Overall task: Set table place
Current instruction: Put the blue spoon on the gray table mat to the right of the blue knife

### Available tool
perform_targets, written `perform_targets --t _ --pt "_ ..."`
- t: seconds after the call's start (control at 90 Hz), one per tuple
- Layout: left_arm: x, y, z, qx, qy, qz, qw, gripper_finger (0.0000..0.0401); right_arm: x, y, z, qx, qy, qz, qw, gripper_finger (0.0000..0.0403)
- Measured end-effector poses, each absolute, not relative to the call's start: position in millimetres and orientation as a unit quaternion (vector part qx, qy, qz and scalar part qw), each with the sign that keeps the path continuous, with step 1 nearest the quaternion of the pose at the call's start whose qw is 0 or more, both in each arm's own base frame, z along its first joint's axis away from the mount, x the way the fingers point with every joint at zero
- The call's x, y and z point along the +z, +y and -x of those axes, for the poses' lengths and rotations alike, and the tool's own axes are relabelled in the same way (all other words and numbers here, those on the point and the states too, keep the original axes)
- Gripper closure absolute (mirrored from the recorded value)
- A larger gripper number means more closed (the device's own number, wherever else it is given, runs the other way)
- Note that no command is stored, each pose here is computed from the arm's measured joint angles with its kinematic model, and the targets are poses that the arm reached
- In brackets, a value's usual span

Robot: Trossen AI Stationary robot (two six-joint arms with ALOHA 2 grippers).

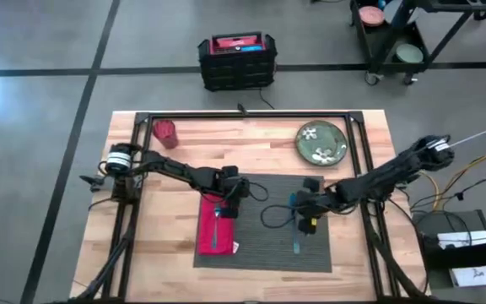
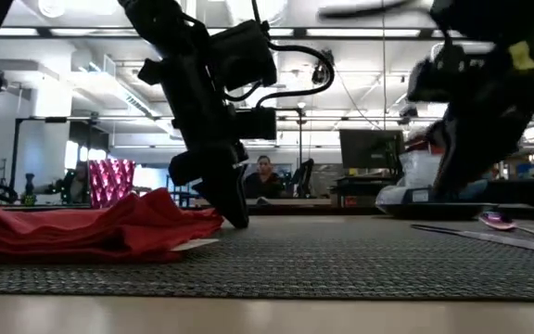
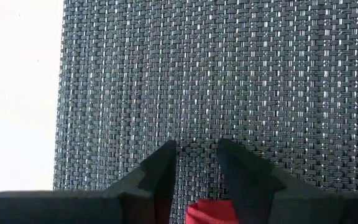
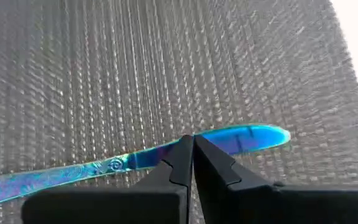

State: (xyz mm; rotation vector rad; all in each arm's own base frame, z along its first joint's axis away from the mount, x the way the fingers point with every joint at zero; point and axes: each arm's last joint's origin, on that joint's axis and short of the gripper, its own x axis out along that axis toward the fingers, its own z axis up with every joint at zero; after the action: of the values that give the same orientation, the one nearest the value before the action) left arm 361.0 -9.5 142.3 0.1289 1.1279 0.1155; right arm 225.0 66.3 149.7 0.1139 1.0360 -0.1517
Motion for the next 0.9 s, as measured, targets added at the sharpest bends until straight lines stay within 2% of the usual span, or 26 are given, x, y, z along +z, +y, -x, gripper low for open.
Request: perform_targets --t 0.411,0.9 --pt "142.3 -9.4 -361.2 0.055 0.532 -0.061 0.843 0.0287 132.5 62.5 -230.6 -0.090 0.520 -0.046 0.848 0.0403" --pt "142.4 -9.4 -361.3 0.054 0.531 -0.061 0.843 0.0287 137.8 59.6 -225.7 -0.096 0.525 -0.045 0.844 0.0403"
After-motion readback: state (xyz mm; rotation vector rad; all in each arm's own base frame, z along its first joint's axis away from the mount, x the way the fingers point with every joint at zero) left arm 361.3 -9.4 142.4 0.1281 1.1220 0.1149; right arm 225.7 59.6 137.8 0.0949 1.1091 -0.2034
